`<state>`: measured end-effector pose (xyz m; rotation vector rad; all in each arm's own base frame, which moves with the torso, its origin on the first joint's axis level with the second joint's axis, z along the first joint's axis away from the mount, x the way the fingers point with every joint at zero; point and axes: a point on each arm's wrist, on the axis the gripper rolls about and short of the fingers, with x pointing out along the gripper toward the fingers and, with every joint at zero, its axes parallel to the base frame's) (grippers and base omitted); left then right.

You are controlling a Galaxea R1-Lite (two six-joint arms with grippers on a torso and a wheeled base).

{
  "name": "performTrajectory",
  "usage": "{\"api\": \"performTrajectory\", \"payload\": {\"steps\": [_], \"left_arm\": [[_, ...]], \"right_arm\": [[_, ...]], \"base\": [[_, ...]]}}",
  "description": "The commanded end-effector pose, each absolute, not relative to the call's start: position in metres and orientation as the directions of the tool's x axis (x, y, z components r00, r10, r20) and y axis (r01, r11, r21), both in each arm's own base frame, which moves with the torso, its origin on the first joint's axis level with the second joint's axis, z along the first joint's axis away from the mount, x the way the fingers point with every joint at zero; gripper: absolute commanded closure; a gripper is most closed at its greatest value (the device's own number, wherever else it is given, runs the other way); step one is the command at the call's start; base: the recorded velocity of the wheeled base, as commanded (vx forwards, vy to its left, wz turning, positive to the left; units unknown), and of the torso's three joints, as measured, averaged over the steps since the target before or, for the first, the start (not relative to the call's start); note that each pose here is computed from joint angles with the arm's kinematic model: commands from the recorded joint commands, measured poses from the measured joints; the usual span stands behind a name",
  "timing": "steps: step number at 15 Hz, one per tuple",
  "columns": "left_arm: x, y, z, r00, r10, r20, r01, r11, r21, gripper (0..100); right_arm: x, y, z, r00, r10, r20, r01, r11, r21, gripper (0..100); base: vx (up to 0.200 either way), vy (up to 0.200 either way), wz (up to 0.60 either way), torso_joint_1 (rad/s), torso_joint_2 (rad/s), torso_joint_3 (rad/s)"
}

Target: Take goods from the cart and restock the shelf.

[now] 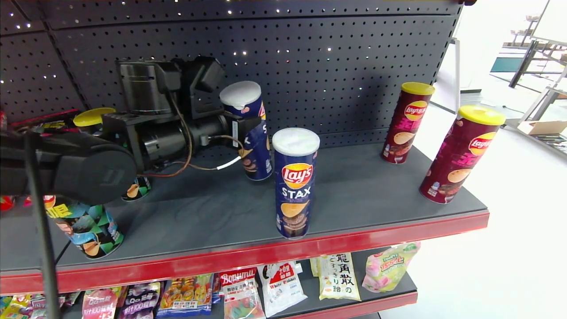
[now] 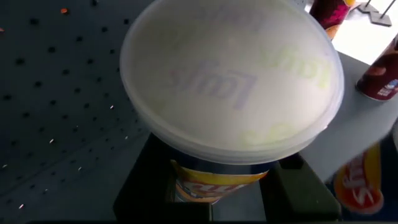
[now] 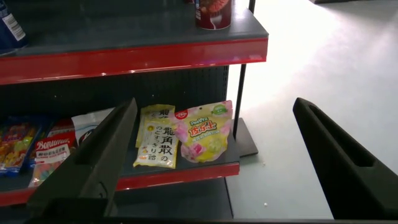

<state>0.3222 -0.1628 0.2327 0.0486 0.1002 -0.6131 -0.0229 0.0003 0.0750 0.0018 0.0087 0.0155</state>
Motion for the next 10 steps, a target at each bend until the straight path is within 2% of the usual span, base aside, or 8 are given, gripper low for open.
{"api": "performTrajectory", "payload": {"steps": [1,6,10], "left_arm": [[0.338,-0.183,0.219,0.793,-0.595,-0.133,0.602,0.799,0.013,100],[0.338,-0.196,0.208,0.769,-0.616,-0.172,0.626,0.780,0.006,100],[0.343,-0.198,0.206,0.773,-0.610,-0.172,0.621,0.784,0.010,100]], "right_arm": [[-0.023,0.000,0.075,1.000,0.017,-0.008,-0.017,1.000,0.002,0],[-0.023,0.000,0.075,1.000,0.015,-0.008,-0.015,1.000,0.002,0],[-0.023,0.000,0.075,1.000,0.015,-0.008,-0.015,1.000,0.002,0]], "base": [[0.000,0.000,0.00,0.000,0.00,0.000],[0.000,0.000,0.00,0.000,0.00,0.000],[0.000,0.000,0.00,0.000,0.00,0.000]]}}
